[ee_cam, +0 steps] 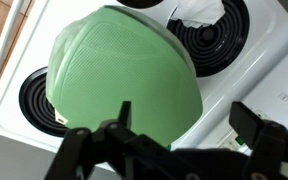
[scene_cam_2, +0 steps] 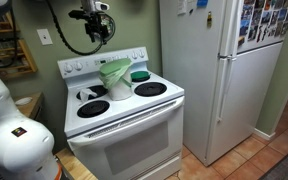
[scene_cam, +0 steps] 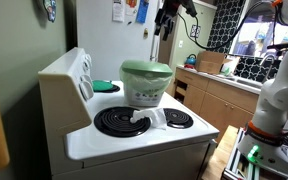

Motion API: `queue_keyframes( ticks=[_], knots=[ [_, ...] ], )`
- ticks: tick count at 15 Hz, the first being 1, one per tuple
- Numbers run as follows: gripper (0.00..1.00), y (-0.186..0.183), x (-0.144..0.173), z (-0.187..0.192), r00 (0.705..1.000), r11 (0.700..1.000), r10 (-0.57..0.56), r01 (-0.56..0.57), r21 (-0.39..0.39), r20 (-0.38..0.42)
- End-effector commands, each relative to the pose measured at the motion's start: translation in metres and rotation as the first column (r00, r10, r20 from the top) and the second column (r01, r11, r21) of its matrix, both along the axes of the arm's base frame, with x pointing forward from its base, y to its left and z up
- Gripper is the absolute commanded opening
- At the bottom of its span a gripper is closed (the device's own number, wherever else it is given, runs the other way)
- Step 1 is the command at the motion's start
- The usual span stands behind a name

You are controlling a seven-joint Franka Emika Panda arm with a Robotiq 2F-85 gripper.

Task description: Remove a piece of tissue from the white bin, put it on the washing machine and then close the lid of the bin

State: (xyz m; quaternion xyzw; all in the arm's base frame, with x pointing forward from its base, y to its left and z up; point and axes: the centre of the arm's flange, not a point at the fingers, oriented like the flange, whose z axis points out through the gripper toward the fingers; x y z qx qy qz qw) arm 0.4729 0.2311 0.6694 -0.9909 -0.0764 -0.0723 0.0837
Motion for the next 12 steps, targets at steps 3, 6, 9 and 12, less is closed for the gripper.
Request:
queue_keyframes(
  ticks=[3,6,9,12],
  knots=[
    [1.00,0.037,-0.025,-0.019,0.975,0.977,-0.208,0.211,0.030,-0.081],
    [1.00,0.052,-0.035,-0.027,0.959,0.965,-0.260,0.262,0.006,-0.109],
    [1.00,0.051,-0.026,-0.020,0.972,0.976,-0.218,0.220,0.009,-0.092],
    [1.00,0.048,-0.024,-0.018,0.971,0.975,-0.222,0.224,0.012,-0.090]
  ],
)
